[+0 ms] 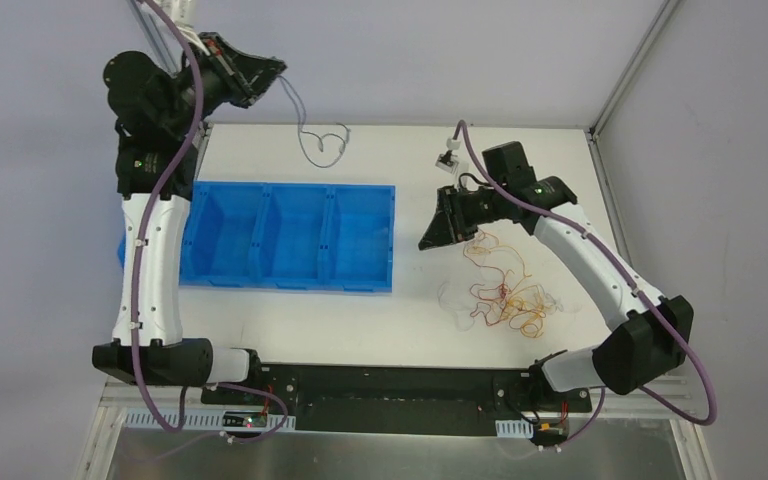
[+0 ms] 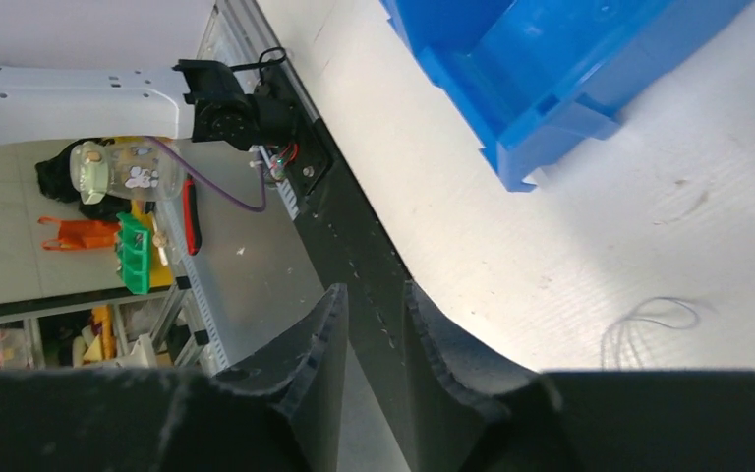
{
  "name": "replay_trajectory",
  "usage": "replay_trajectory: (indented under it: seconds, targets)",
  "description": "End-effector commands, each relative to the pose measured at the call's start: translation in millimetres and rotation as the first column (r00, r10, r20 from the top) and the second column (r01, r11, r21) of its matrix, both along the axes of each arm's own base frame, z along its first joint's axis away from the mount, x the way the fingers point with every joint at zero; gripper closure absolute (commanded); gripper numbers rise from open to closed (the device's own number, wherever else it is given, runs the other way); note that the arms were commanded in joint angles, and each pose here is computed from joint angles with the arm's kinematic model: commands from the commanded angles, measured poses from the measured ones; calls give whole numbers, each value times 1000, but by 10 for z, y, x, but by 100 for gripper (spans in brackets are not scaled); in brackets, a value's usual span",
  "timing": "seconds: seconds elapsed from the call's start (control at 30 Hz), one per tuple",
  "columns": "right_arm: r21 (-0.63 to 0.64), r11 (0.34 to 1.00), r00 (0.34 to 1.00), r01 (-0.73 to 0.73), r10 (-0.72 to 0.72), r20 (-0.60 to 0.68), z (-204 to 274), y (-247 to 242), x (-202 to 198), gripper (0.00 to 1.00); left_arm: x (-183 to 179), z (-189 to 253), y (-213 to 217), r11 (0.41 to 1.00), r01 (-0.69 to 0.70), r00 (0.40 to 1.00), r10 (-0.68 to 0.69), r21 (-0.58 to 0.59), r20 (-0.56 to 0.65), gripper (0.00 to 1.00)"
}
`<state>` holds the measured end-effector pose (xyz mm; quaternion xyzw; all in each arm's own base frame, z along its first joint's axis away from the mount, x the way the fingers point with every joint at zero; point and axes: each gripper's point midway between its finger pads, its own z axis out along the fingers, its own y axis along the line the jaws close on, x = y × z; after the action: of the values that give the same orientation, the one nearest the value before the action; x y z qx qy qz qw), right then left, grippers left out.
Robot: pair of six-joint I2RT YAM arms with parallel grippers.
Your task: Untangle the cables
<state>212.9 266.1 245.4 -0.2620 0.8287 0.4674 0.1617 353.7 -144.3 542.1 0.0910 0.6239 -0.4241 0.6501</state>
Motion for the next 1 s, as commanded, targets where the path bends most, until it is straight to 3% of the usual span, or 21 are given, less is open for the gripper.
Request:
replay_trajectory:
  seconds: [0.0, 0.2, 0.37, 0.5, 0.67, 0.83, 0.87, 0.9, 0.93, 0.97]
  targets:
    - [-13, 999, 995, 32, -31, 90, 125, -276, 42, 66, 42, -93, 773, 948, -291, 955, 296, 131, -22, 100]
    - [-43, 993, 991, 107, -103, 88, 173, -537, 151, 40, 106, -665, 1863, 746, -567, 773, 628, 349, -87, 100]
    - [-46, 992, 987, 121, -116, 107, 290, -589, 106, 25, 84, -1282, 2720, 582, -634, 601, 785, 510, -150, 100]
    - [-67, 988, 984, 138, -130, 120, 287, -657, 82, 14, 88, -1738, 3187, 525, -606, 535, 825, 597, -183, 100]
    - [-84, 984, 981, 155, -143, 134, 317, -723, 108, 10, 84, -2277, 3671, 454, -577, 474, 863, 679, -174, 100]
    - [-104, 976, 975, 189, -174, 139, 338, -831, 151, 10, 87, -2798, 3774, 468, -479, 490, 844, 743, -217, 98]
    - [-113, 974, 974, 196, -181, 135, 334, -860, 160, 10, 85, -2862, 3772, 475, -467, 490, 841, 746, -228, 83]
    - [-124, 971, 973, 206, -189, 136, 337, -900, 179, 10, 81, -2883, 3746, 487, -461, 495, 835, 742, -241, 59]
    - [-141, 966, 972, 214, -196, 133, 320, -950, 191, 10, 77, -2862, 3694, 502, -461, 508, 825, 732, -246, 43]
    - [-166, 960, 970, 224, -204, 132, 289, -1011, 198, 10, 78, -2808, 3613, 520, -465, 530, 812, 717, -245, 34]
